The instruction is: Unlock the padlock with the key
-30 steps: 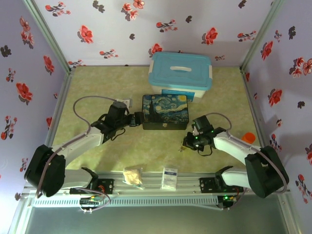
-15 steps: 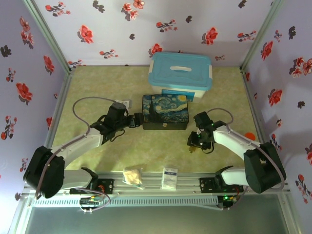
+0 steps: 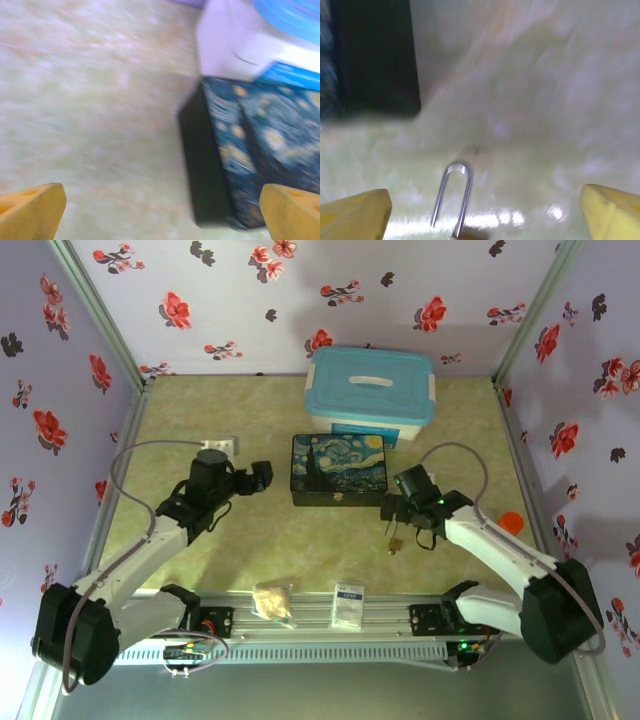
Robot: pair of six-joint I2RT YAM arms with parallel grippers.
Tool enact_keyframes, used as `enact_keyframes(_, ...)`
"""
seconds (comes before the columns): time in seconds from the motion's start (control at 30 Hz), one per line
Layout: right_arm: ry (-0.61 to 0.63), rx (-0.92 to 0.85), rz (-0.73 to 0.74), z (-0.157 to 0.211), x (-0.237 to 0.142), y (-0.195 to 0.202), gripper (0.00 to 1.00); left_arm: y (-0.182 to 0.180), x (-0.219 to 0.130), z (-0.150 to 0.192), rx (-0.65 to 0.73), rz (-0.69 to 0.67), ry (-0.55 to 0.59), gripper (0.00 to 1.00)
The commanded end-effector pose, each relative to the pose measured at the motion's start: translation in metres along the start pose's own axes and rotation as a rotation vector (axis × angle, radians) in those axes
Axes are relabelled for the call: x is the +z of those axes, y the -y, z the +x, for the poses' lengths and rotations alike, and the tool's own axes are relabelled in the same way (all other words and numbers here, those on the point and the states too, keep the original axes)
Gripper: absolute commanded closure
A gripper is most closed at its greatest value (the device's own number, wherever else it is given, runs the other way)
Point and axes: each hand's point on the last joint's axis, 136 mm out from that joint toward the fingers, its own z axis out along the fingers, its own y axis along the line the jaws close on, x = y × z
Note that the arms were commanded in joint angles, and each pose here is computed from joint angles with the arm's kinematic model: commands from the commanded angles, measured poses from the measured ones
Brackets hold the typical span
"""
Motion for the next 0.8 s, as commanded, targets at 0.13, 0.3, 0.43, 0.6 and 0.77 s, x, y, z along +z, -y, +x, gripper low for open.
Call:
enact_keyframes(0.13, 0.463, 0.047, 0.196, -0.092, -0.008, 0.073, 0.01, -0.091, -0.016, -0.042, 0.278, -0.411, 0.211, 0.00)
enact_keyframes(0.3, 0.493, 0.084, 0.227, -0.109, 0.011, 0.108, 0.00, -0.140, -0.002, -0.030, 0.248, -0.425, 0.301, 0.00)
enact_keyframes(0.43, 0.562, 0.023, 0.209, -0.115, 0.041, 0.112, 0.01, -0.166, 0.026, -0.017, 0.239, -0.458, 0.284, 0.00)
enact_keyframes(0.6, 0.640, 0.081, 0.186, -0.136, 0.048, 0.116, 0.01, -0.192, 0.051, -0.003, 0.151, -0.447, 0.313, 0.00)
enact_keyframes(0.77, 0.654, 0.059, 0.112, -0.133, 0.072, 0.108, 0.01, -0.190, 0.055, -0.002, 0.155, -0.425, 0.282, 0.00)
